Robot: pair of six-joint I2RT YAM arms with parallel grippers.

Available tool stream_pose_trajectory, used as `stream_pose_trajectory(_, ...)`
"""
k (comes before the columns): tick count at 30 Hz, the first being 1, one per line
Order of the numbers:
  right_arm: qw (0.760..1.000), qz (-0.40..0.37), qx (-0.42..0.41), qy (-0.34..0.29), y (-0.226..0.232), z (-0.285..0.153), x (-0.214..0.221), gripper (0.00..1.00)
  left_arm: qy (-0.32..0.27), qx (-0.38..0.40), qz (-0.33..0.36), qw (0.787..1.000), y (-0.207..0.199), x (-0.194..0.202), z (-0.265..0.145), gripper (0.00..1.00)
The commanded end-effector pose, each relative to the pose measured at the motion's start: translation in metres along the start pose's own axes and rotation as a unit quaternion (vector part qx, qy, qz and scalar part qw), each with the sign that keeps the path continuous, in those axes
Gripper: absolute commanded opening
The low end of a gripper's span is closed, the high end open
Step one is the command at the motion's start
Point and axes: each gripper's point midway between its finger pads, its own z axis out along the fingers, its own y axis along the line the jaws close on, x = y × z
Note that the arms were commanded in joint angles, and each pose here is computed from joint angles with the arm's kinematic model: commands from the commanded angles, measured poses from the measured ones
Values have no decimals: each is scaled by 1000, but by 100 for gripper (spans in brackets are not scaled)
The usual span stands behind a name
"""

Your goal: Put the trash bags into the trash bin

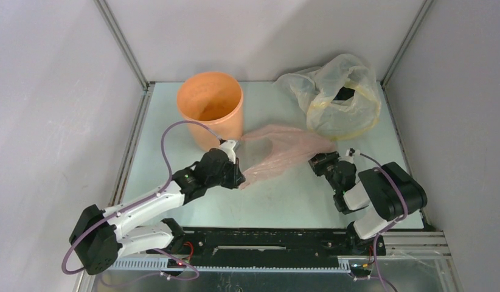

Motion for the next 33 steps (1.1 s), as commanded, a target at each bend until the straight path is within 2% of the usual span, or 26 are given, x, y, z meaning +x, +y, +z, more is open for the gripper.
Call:
stream_pose_trajectory(1, 999, 1, 20, 38, -7, -18, 6, 0, -46, -73, -11, 996, 28, -28, -10, 0)
stream_pose_trajectory(8, 985, -31, 126, 116, -48, -59, 23, 0, -51, -151, -34, 987, 71, -29, -7, 0)
stream_pose_trajectory(13, 963, -119, 220, 97, -48, -98, 5, 0, -44, -184, -36, 981, 86, -28, -1, 0)
stream_pose_trajectory(15, 962, -155, 208, 85, -32, -114, -3, 0, -42, -193, -34, 980, 90, -28, 0, 0)
stream_pose_trajectory(17, 960, -176, 194, 100, -22, -127, 0, 0, -43, -199, -32, 979, 92, -31, 1, 0)
stream_pose_trajectory(22, 945, -208, 143, 211, -2, -148, 37, 0, -39, -191, -24, 980, 87, -36, 5, 3)
stream_pose_trajectory(26, 925, -260, 67, 269, 32, -160, 68, 0, -45, -176, -16, 983, 80, -42, 4, 13)
stream_pose_trajectory(28, 918, -283, 51, 272, 46, -164, 76, 0, -57, -175, -7, 983, 76, -46, -2, 27)
stream_pose_trajectory(30, 915, -299, 51, 266, 58, -164, 79, 0, -76, -180, 9, 981, 71, -53, -13, 46)
stream_pose_trajectory(31, 914, -304, 55, 262, 61, -163, 81, 0, -85, -189, 23, 978, 66, -56, -22, 56)
stream_pose_trajectory(33, 914, -308, 58, 260, 71, -158, 85, 0, -111, -214, 54, 969, 57, -65, -42, 69)
